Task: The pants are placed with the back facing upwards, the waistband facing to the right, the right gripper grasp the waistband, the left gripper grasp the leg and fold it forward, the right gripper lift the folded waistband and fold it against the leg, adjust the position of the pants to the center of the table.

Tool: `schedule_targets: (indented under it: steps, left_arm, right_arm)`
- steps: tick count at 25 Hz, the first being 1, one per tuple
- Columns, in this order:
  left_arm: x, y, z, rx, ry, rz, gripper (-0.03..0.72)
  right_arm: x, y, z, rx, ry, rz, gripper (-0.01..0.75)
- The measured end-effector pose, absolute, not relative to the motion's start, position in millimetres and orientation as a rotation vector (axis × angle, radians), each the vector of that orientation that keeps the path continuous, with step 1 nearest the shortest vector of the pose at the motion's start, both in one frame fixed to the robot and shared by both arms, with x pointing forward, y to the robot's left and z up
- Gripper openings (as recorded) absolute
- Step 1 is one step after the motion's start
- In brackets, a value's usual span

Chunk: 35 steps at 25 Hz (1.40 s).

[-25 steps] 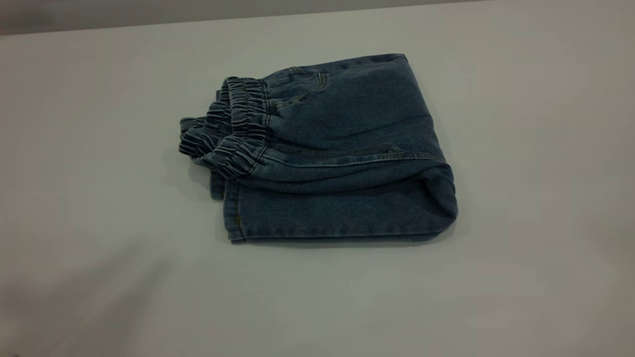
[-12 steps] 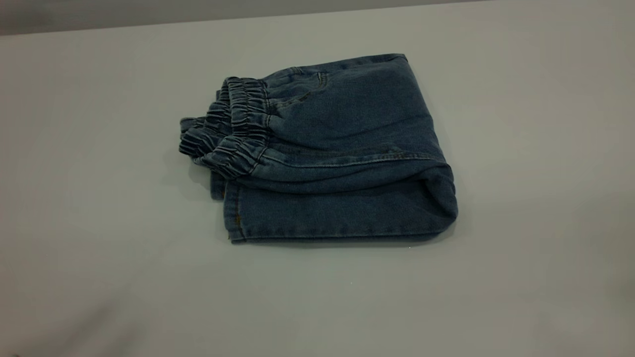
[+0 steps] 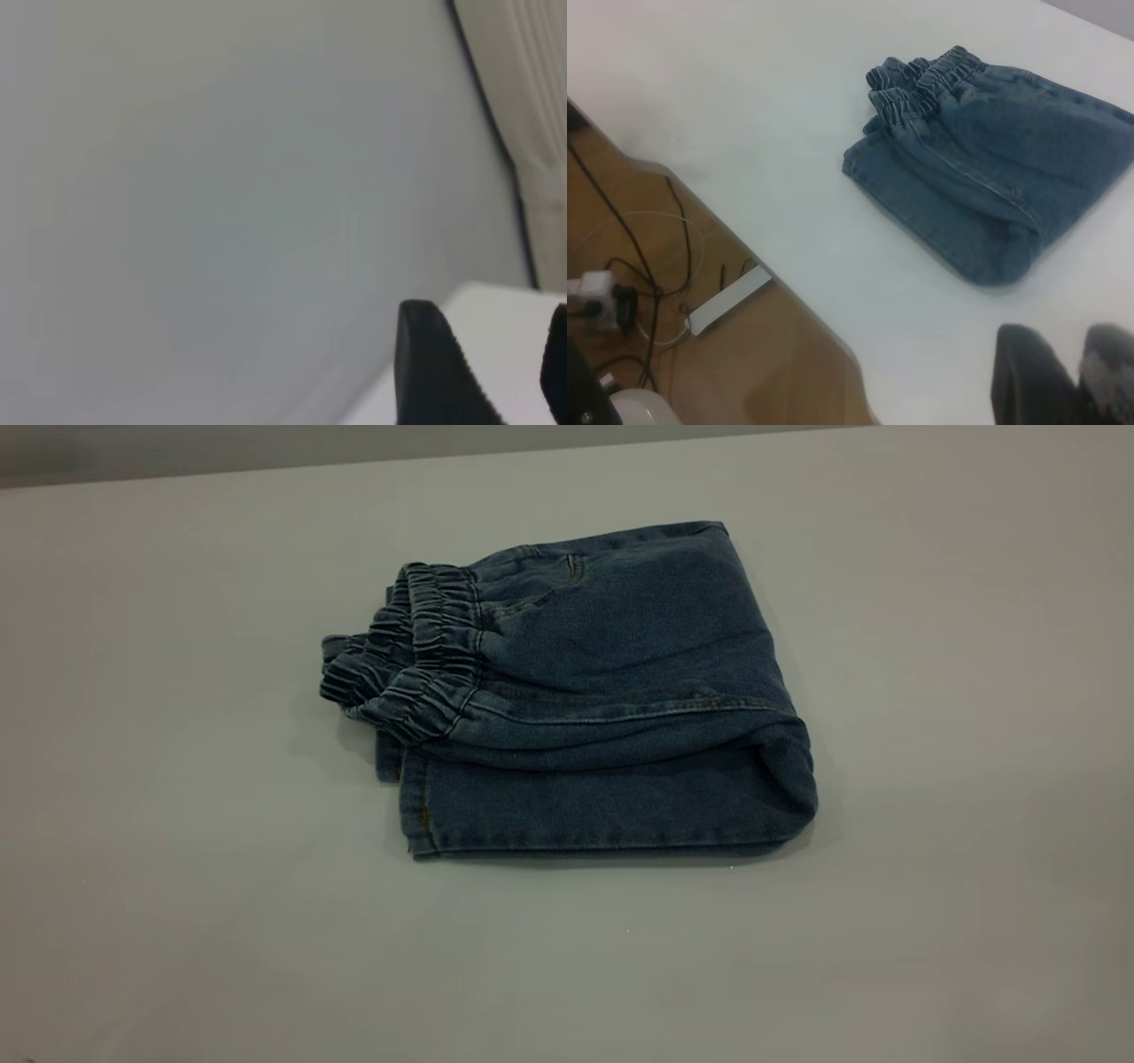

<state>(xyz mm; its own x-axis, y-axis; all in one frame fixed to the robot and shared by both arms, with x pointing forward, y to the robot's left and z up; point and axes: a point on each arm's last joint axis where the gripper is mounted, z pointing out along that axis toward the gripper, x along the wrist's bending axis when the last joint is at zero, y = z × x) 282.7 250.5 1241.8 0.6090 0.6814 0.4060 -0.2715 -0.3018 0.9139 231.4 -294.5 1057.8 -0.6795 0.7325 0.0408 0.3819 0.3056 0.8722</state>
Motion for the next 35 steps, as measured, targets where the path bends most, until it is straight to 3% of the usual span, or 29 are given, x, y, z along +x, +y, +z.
schedule_targets:
  steps: [12, 29, 35]
  left_arm:
    - [251, 268, 1199, 1.791, 0.557, 0.815, 0.289]
    - [285, 271, 1067, 2.085, 1.248, 0.441, 0.277]
    - [289, 270, 1052, 2.084, 1.262, 0.438, 0.245]
  right_arm:
    - [233, -292, 1058, 1.287, 1.959, 1.195, 0.12]
    - [230, -290, 1057, 1.532, 1.609, 1.034, 0.144]
    - [230, -290, 1057, 1.531, 1.608, 1.034, 0.154]
